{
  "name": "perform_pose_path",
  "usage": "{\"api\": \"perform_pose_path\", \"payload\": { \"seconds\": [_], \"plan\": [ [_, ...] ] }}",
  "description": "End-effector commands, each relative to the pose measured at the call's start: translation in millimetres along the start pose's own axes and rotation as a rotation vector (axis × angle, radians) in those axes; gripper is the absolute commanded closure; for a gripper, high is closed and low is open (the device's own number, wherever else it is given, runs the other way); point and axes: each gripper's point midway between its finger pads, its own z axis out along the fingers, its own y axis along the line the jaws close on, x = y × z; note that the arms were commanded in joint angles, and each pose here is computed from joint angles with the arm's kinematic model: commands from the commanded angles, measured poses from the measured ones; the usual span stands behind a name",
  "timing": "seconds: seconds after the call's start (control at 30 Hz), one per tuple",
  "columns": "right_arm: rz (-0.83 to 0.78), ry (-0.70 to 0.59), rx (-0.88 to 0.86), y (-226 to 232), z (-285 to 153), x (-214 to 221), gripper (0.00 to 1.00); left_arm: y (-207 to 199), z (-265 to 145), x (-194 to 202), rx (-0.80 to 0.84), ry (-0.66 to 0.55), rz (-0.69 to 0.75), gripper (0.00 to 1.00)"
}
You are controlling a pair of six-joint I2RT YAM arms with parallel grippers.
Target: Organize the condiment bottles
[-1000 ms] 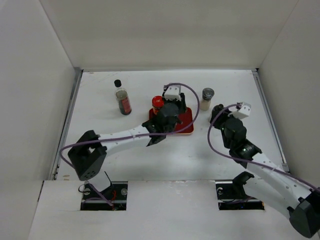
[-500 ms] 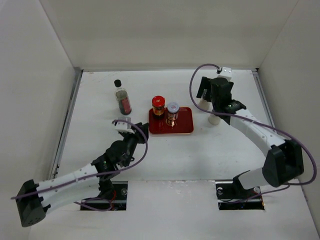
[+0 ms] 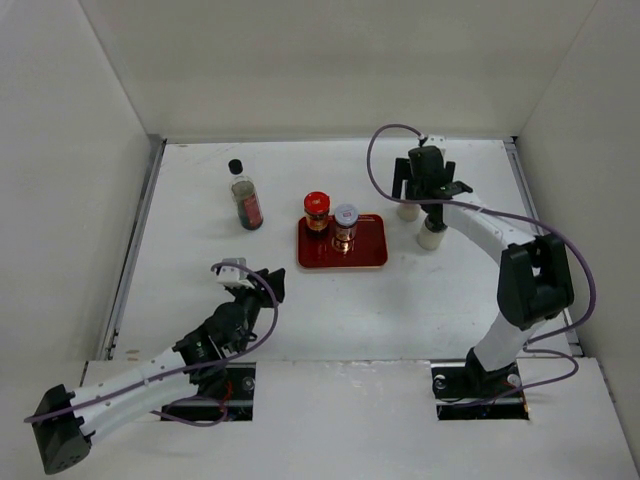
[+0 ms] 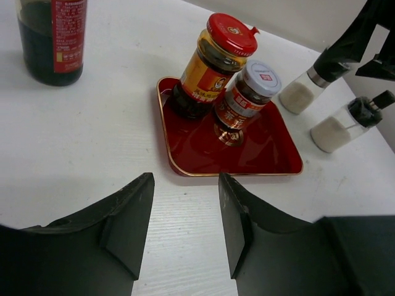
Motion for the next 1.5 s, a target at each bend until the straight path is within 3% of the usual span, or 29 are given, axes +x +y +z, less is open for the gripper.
{"api": "perform_pose_path", "payload": {
  "seconds": [0.0, 0.03, 0.1, 0.17, 0.27, 0.47, 0.7, 1.23, 1.3, 1.47],
  "plan": [
    [0.010, -0.049, -0.005, 4.7, 3.3, -23.6, 0.00, -8.8, 3.6, -7.7, 0.026, -0.037, -0.051, 0.55],
    [0.014, -0.056, -0.013, 7.0, 4.9, -24.9, 0.03, -9.7, 3.9, -7.5, 0.029, -0.039, -0.053, 0.55],
    [0.026, -0.082, -0.020, 9.5, 7.0, -30.5, 0.25, -9.0, 4.4, -6.8, 0.026, -0.040, -0.050, 0.55],
    [0.034, -0.104, -0.012, 9.1, 6.6, -34.9, 0.40, -6.2, 4.1, -4.1, 0.022, -0.039, -0.048, 0.54],
    [0.069, -0.197, -0.006, 3.0, -8.3, -55.8, 0.44, -1.6, 4.1, -3.5, 0.015, -0.054, -0.055, 0.53],
    [0.084, -0.325, -0.133, 35.6, -72.4, -79.7, 0.44, 5.8, 5.8, -1.5, 0.004, -0.074, -0.061, 0.51],
    [0.035, -0.299, -0.269, 89.6, -99.9, -44.0, 0.43, 7.1, 8.2, -0.2, 0.007, -0.082, -0.063, 0.47],
    [0.032, -0.297, -0.274, 113.1, -71.9, -8.7, 0.42, 10.2, 10.4, -1.1, 0.004, -0.092, -0.069, 0.44],
    [0.034, -0.301, -0.266, 112.6, -68.3, -6.0, 0.38, 8.0, 9.7, 0.1, 0.013, -0.087, -0.067, 0.44],
    [0.030, -0.290, -0.259, 111.8, -65.6, 1.3, 0.12, 11.8, 10.3, -2.3, 0.002, -0.099, -0.071, 0.41]
  ]
}}
